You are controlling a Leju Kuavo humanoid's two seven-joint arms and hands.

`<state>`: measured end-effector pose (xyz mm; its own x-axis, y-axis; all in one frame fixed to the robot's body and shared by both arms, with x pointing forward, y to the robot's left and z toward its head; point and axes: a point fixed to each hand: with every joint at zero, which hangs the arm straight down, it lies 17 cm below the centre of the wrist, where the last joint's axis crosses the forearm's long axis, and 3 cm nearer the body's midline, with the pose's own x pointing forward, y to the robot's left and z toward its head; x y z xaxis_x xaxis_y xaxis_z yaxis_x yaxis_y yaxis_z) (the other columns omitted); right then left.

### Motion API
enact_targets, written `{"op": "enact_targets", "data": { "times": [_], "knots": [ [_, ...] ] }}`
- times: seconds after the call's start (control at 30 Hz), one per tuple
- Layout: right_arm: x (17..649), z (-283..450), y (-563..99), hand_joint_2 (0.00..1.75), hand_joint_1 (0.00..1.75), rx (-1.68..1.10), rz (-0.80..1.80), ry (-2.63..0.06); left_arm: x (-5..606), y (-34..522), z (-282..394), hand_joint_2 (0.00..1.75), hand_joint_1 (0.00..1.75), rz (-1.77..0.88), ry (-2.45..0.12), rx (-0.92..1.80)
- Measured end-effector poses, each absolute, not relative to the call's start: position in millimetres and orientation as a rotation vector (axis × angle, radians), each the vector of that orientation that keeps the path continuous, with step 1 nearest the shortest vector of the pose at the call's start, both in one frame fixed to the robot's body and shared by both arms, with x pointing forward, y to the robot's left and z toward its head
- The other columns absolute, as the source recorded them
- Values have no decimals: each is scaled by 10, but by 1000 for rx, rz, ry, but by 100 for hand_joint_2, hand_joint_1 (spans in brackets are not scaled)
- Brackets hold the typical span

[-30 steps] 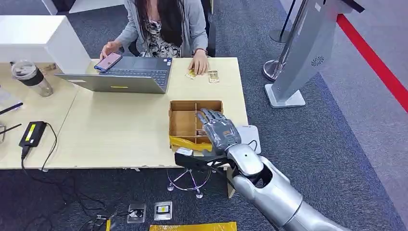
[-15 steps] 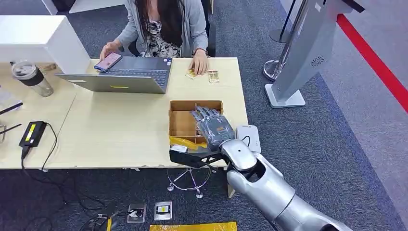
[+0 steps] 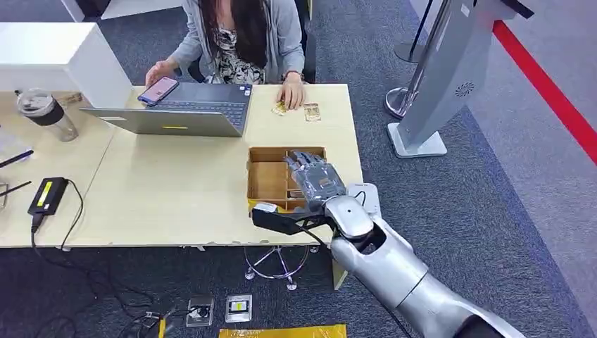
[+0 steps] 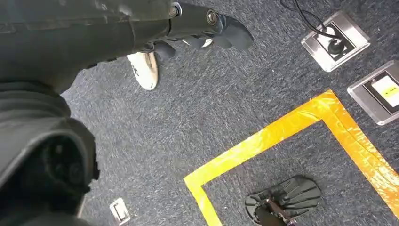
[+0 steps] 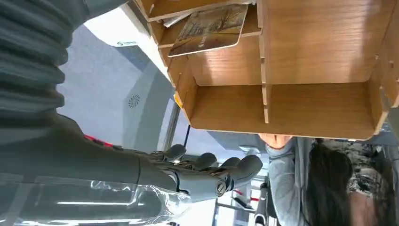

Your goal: Pass the card to the sensor for recognition and then transmit it.

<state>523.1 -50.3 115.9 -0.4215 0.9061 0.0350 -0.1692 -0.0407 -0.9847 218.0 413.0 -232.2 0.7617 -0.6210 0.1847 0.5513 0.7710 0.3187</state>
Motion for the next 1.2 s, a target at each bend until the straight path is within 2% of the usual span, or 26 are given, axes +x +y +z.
{"op": "enact_targets", "data": {
  "times": [1.2],
  "knots": [
    [5329, 850, -703, 175, 0, -827, 1602, -1275, 2236, 4105, -2307, 0, 0, -673, -295, 257]
  ]
}}
